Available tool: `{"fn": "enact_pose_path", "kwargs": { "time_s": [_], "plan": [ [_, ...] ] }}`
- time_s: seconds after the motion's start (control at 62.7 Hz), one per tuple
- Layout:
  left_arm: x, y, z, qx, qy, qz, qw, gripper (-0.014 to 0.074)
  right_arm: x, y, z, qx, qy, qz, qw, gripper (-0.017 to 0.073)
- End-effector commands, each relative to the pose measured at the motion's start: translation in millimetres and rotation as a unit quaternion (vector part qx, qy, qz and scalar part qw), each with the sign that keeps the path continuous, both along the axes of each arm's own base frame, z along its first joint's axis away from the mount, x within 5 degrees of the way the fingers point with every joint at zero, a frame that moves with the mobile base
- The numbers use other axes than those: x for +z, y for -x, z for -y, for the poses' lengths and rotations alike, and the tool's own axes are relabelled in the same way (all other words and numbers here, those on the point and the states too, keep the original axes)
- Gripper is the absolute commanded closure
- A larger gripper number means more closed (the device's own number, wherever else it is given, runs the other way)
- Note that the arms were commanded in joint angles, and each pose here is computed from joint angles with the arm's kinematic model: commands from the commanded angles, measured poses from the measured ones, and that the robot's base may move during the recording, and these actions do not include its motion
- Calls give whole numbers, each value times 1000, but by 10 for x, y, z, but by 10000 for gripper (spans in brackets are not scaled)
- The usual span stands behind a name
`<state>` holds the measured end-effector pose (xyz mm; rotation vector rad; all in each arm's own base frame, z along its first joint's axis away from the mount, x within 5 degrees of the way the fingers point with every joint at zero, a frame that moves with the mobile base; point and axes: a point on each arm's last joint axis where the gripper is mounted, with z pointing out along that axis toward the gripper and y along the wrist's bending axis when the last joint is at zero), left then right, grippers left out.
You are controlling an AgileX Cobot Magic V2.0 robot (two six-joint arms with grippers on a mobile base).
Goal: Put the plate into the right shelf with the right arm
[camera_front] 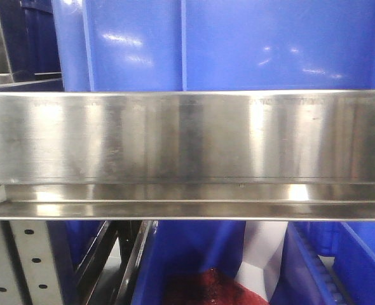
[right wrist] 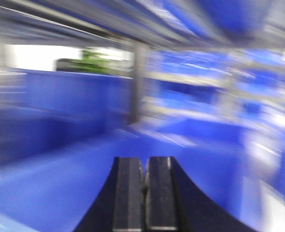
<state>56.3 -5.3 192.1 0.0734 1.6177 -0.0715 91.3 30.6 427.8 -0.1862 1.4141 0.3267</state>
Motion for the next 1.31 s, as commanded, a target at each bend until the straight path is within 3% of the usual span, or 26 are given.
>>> {"fn": "enact_pose_path", "kwargs": {
  "time_s": [0.0, 0.144, 0.478, 1.005, 1.292],
  "plan": [
    [55, 1, 0, -1, 8, 42, 999, 641, -9, 97, 122, -56, -8, 52, 997, 505],
    [55, 1, 0, -1, 8, 42, 999, 641, -295, 185, 208, -106, 27, 45, 993, 505],
    [55, 1, 0, -1, 8, 42, 999, 641, -1021, 346, 319, -180, 15, 42, 983, 505],
    [55, 1, 0, -1, 8, 42, 999, 641, -1965, 325, 330, -186, 19, 4, 982, 505],
    [55, 1, 0, -1, 8, 42, 999, 641, -2122, 373, 329, -186, 20, 18, 982, 505]
  ]
}}
